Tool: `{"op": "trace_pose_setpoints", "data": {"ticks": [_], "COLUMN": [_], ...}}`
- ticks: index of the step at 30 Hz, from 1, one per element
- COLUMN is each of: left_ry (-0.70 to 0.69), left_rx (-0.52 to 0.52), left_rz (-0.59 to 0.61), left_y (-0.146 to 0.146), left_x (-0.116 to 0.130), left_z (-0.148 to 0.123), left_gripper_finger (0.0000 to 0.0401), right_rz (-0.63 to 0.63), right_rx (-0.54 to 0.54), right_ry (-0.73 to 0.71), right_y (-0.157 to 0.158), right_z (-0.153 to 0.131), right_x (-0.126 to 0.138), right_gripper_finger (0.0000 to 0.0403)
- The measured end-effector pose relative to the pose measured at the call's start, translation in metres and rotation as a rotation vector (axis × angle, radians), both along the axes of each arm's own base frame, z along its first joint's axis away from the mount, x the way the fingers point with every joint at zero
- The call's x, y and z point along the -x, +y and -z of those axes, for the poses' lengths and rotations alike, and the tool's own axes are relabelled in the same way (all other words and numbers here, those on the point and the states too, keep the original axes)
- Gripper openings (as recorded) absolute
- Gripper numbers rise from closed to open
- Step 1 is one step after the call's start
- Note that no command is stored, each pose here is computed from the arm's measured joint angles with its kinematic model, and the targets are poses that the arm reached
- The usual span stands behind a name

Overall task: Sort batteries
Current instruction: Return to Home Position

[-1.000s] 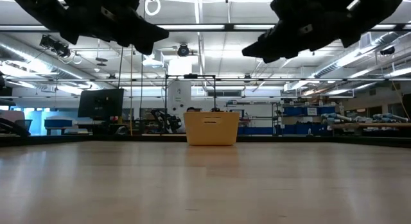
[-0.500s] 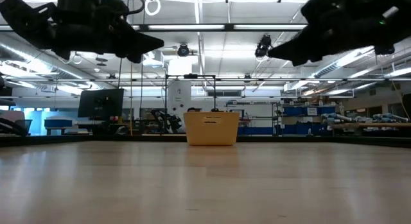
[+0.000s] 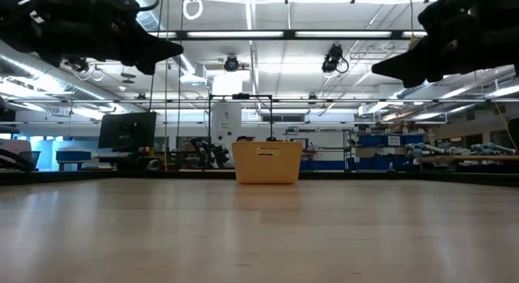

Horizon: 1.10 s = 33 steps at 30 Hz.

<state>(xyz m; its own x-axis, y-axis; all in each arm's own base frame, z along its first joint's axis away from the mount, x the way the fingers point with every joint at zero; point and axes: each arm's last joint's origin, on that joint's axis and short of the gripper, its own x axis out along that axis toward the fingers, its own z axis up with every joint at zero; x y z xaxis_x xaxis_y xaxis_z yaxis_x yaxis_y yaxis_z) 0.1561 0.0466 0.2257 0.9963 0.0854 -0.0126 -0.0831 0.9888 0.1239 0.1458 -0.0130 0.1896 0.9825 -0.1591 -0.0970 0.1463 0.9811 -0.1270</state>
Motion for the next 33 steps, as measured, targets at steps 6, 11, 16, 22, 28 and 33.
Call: {"op": "trace_pose_setpoints", "data": {"ticks": [6,11,16,22,28,33], "left_ry": [-0.044,-0.143,-0.155,-0.104,-0.136,-0.106], "left_rx": [-0.008,0.007,0.043,0.066,0.058,0.067], "left_rz": [-0.057,-0.064,-0.071,-0.056,-0.091,-0.102], "left_y": [-0.003,-0.009,-0.013,-0.023,-0.029,-0.033], "left_x": [0.011,0.020,0.028,0.037,0.052,0.059], "left_z": [0.004,0.024,0.034,0.038,0.035,0.052], "left_gripper_finger": [0.0006,0.0006,0.0006,0.0006,0.0006,0.0006], "right_rz": [-0.004,-0.020,-0.035,-0.024,-0.044,-0.101], "right_rx": [0.013,0.017,0.008,-0.016,-0.017,-0.016], "right_ry": [-0.024,-0.005,0.017,0.013,-0.024,-0.074], "right_y": [0.002,0.004,0.007,0.009,0.012,0.013], "right_z": [-0.004,-0.002,0.000,-0.002,-0.006,0.006], "right_x": [0.006,0.008,0.009,0.021,0.035,0.043], "right_gripper_finger": [0.0007,0.0007,0.0007,0.0007,0.0007,0.0007]}}
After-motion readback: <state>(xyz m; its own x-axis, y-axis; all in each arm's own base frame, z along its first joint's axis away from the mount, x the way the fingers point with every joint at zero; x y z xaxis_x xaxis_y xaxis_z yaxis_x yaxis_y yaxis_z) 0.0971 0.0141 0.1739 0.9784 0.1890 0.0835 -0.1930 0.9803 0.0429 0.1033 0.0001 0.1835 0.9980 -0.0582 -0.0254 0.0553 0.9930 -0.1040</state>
